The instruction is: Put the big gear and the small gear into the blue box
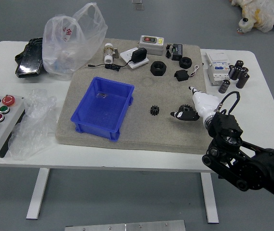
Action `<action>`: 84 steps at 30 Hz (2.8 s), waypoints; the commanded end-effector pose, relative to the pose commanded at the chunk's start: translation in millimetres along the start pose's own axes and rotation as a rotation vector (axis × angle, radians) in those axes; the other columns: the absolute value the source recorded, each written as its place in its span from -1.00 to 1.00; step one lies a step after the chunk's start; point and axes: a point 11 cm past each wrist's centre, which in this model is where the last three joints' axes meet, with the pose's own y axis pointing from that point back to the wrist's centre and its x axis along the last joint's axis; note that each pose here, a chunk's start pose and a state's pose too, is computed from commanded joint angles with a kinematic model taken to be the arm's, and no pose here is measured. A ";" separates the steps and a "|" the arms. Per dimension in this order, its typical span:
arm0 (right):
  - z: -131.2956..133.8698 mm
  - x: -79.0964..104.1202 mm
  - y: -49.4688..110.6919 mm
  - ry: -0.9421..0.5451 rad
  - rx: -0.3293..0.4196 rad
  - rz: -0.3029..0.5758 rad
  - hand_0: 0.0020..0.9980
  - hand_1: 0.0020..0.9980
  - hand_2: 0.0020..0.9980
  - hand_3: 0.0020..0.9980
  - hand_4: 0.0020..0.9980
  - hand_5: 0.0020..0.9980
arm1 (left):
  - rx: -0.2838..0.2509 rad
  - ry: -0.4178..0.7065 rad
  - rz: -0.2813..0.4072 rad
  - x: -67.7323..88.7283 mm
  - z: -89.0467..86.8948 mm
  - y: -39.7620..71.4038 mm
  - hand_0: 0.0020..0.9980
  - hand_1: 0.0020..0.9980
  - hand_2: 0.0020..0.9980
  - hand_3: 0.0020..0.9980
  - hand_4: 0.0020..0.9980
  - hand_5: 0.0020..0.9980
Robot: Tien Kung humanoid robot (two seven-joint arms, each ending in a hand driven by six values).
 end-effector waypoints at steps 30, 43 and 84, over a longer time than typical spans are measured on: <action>-10.7 -3.5 -1.6 -0.007 0.022 0.035 -0.21 0.07 0.67 0.73 -0.56 -0.98 | -0.094 -0.004 0.019 0.4 11.3 0.6 0.39 0.23 0.13 0.58 0.45 -0.44; -66.8 27.5 2.2 0.015 0.165 0.103 -0.20 0.08 0.67 0.72 -0.52 -0.96 | -0.087 -0.007 0.025 2.8 10.5 0.8 0.38 0.23 0.14 0.60 0.44 -0.44; -133.5 29.2 -5.1 0.130 0.244 -0.017 0.53 0.90 1.00 1.00 0.69 -0.58 | -0.077 -0.020 0.036 9.7 11.0 2.2 0.37 0.22 0.13 0.56 0.43 -0.43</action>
